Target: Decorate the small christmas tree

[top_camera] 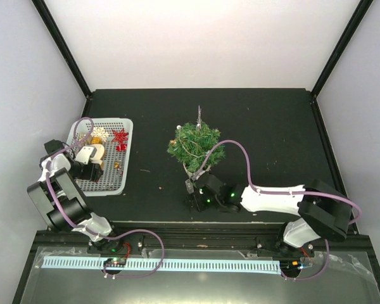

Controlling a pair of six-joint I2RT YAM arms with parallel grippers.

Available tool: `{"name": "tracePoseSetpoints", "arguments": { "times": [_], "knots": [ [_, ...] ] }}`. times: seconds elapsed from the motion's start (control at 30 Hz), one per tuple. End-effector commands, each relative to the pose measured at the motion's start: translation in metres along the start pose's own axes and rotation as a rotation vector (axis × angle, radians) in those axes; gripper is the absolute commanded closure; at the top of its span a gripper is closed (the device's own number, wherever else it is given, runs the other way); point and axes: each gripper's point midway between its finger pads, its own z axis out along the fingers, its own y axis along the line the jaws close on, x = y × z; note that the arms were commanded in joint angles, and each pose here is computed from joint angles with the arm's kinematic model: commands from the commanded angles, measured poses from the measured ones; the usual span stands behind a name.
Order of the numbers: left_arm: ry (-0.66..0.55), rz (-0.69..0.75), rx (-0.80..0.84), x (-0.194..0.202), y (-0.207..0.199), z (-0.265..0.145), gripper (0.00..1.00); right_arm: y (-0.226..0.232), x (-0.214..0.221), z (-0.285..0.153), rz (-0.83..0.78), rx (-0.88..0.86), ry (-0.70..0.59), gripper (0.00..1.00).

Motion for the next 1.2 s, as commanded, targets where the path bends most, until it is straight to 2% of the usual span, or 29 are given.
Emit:
{"name": "tracePoseSetpoints", "arguments": {
  "times": [0.0,0.27,0.4,0.47,0.57,0.9,1.07,1.17],
  "knots": [
    [-0.010,0.022,0.008,-0.004,0.004,-0.001,0.32,0.006,-0.003,-0.009,-0.022,-0.034,-0.022,0.11],
    [0.012,0.009,0.019,-0.001,0.010,0.015,0.29,0.016,-0.013,-0.026,-0.015,-0.078,-0.062,0.11],
    [0.010,0.005,0.038,-0.001,0.008,0.018,0.57,0.020,-0.021,-0.040,-0.017,-0.096,-0.102,0.11],
    [0.007,-0.001,0.060,-0.002,0.005,0.018,0.67,0.020,-0.024,-0.047,-0.019,-0.097,-0.118,0.11],
    [-0.011,0.003,0.075,-0.005,0.000,0.013,0.73,0.020,-0.027,-0.057,-0.023,-0.105,-0.146,0.10],
    [-0.106,0.043,0.094,-0.030,-0.018,-0.031,0.77,0.019,-0.027,-0.077,-0.028,-0.141,-0.206,0.10],
    [-0.247,0.103,0.130,-0.065,-0.042,-0.088,0.77,0.019,-0.032,-0.090,-0.082,-0.140,-0.243,0.11],
    [-0.351,0.152,0.215,-0.085,-0.075,-0.128,0.77,0.025,-0.047,-0.103,-0.117,-0.136,-0.290,0.11]
  ]
}}
